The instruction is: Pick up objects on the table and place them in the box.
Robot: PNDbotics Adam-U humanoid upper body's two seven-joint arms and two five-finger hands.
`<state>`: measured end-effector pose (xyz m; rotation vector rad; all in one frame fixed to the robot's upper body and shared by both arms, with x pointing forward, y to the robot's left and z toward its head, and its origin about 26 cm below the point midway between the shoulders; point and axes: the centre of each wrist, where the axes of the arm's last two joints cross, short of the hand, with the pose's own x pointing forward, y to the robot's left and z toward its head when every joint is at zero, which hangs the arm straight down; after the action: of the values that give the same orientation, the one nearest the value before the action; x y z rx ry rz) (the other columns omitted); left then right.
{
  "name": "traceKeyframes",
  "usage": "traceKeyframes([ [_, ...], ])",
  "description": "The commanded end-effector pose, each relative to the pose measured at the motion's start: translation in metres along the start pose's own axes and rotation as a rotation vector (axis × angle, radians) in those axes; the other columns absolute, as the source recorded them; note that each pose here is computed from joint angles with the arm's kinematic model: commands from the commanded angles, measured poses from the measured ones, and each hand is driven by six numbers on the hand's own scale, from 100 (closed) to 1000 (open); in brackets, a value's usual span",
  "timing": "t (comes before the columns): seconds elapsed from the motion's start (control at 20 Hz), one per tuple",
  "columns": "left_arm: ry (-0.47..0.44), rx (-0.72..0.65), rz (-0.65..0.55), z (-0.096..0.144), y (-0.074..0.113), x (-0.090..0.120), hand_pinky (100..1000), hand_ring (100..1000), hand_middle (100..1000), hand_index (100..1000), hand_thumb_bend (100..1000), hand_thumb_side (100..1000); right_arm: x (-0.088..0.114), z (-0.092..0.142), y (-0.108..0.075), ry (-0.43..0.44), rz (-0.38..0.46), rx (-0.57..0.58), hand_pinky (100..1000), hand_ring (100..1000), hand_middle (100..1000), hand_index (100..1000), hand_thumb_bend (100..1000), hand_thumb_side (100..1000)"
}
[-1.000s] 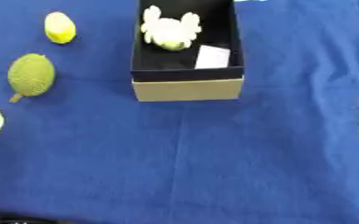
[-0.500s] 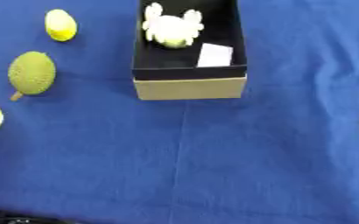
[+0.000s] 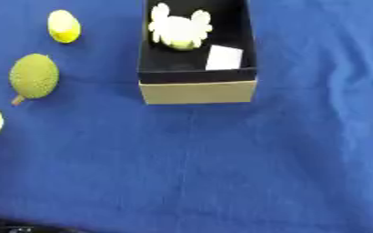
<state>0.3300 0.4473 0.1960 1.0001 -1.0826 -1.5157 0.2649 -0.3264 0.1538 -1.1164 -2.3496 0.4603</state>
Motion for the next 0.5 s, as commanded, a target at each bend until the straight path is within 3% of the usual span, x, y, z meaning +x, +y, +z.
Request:
traceKeyframes([
  [0.05, 0.015, 0.035, -0.031, 0.002, 0.006, -0.004, 732, 655, 569, 713, 279, 100, 0.002, -0.005, -0.004, -0.012, 0.001, -0.016, 754, 776, 721, 787, 100, 100],
  [0.15, 0.01, 0.057, -0.04, 0.0, 0.007, -0.004, 705, 606, 513, 658, 344, 100, 0.002, -0.005, -0.004, -0.008, -0.005, -0.02, 753, 774, 720, 787, 100, 110],
  [0.35, -0.018, 0.094, -0.058, 0.0, 0.007, 0.0, 691, 574, 479, 621, 301, 100, 0.002, -0.005, -0.003, 0.002, -0.011, -0.028, 751, 772, 718, 787, 100, 118],
  [0.5, -0.045, 0.126, -0.08, 0.005, 0.018, 0.006, 695, 580, 486, 630, 308, 100, 0.002, -0.004, -0.004, 0.008, -0.01, -0.03, 750, 771, 717, 786, 100, 121],
])
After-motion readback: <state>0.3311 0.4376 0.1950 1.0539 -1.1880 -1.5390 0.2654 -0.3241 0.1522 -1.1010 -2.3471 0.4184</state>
